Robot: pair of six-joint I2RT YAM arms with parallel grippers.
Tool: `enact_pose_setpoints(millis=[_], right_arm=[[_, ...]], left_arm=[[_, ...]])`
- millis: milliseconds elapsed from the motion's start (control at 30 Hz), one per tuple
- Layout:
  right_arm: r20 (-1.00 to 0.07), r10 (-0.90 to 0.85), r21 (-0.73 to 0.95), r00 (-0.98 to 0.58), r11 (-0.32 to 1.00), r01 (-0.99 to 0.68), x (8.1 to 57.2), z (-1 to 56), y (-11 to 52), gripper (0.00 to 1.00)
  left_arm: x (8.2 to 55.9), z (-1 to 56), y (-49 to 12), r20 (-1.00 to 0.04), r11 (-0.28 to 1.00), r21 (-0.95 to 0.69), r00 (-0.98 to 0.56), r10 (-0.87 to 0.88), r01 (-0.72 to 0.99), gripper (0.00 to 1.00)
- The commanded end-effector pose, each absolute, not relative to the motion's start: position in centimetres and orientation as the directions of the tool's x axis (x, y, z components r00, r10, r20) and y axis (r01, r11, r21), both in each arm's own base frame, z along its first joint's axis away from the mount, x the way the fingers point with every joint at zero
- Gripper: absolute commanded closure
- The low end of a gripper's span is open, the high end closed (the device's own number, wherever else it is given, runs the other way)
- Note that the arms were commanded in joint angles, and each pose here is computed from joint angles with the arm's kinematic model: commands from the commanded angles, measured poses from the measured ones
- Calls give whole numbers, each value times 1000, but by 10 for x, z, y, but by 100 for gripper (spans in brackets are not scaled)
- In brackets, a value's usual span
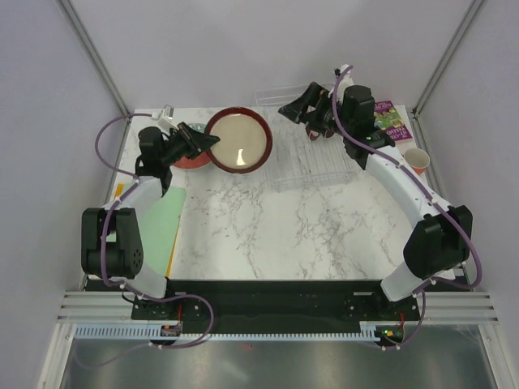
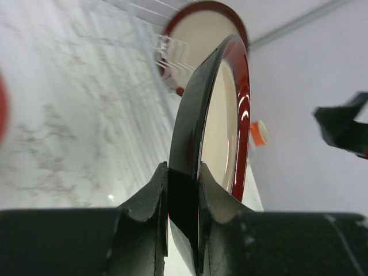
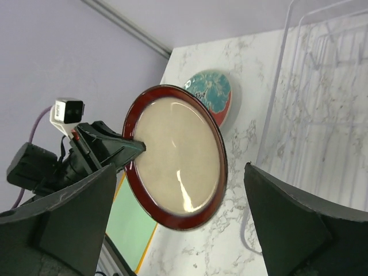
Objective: Unload the plates from the dish rack
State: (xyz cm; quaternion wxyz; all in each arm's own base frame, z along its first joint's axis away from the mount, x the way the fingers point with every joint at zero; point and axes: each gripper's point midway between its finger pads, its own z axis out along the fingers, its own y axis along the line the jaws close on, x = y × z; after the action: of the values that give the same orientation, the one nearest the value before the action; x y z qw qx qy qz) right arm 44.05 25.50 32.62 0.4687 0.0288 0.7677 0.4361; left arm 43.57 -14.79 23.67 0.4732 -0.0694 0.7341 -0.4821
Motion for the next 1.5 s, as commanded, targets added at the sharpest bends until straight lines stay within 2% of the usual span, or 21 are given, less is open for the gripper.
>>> enact_pose_setpoints(millis=[0, 167, 300, 633, 833, 1200, 1233, 1267, 1333, 1367, 1467], right_arm=[[-753, 482, 655, -448, 617, -436, 440, 368, 225, 2], [-787, 423, 597, -448, 703, -386, 455, 350, 199, 2], [-810, 401, 561, -429, 743, -366, 466, 346, 189, 2], [-821, 347, 513, -454, 797, -318, 497, 315, 176, 5], [-812, 333, 515, -480, 796, -319, 509, 298, 178, 5], [-807, 321, 511, -496, 801, -312, 515, 285, 177, 4], [-808, 319, 507, -495, 805, -308, 518, 284, 176, 4], [-817, 306, 490, -488, 816, -307, 520, 284, 174, 4], [-827, 294, 455, -480, 851, -263, 527, 280, 165, 4], [-838, 269, 427, -475, 865, -263, 529, 278, 163, 4], [-849, 244, 372, -469, 906, -202, 537, 270, 151, 4]], left_arm=[[470, 268, -89, -707, 614, -706, -399, -583, 353, 98], [498, 255, -39, -729, 682, -677, -379, -570, 276, 98], [521, 222, -12, -708, 697, -688, -400, -583, 201, 98], [561, 168, 24, -677, 710, -697, -415, -608, 98, 98], [574, 157, 40, -693, 727, -683, -377, -614, 70, 98], [574, 115, 56, -650, 719, -695, -419, -634, -11, 98], [573, 110, 55, -641, 717, -697, -430, -636, -20, 96], [572, 107, 56, -634, 713, -700, -437, -638, -24, 88], [571, 95, 55, -610, 703, -710, -458, -646, -47, 78], [570, 93, 54, -601, 697, -715, -463, -652, -53, 68], [567, 78, 54, -572, 690, -718, -488, -659, -90, 57]])
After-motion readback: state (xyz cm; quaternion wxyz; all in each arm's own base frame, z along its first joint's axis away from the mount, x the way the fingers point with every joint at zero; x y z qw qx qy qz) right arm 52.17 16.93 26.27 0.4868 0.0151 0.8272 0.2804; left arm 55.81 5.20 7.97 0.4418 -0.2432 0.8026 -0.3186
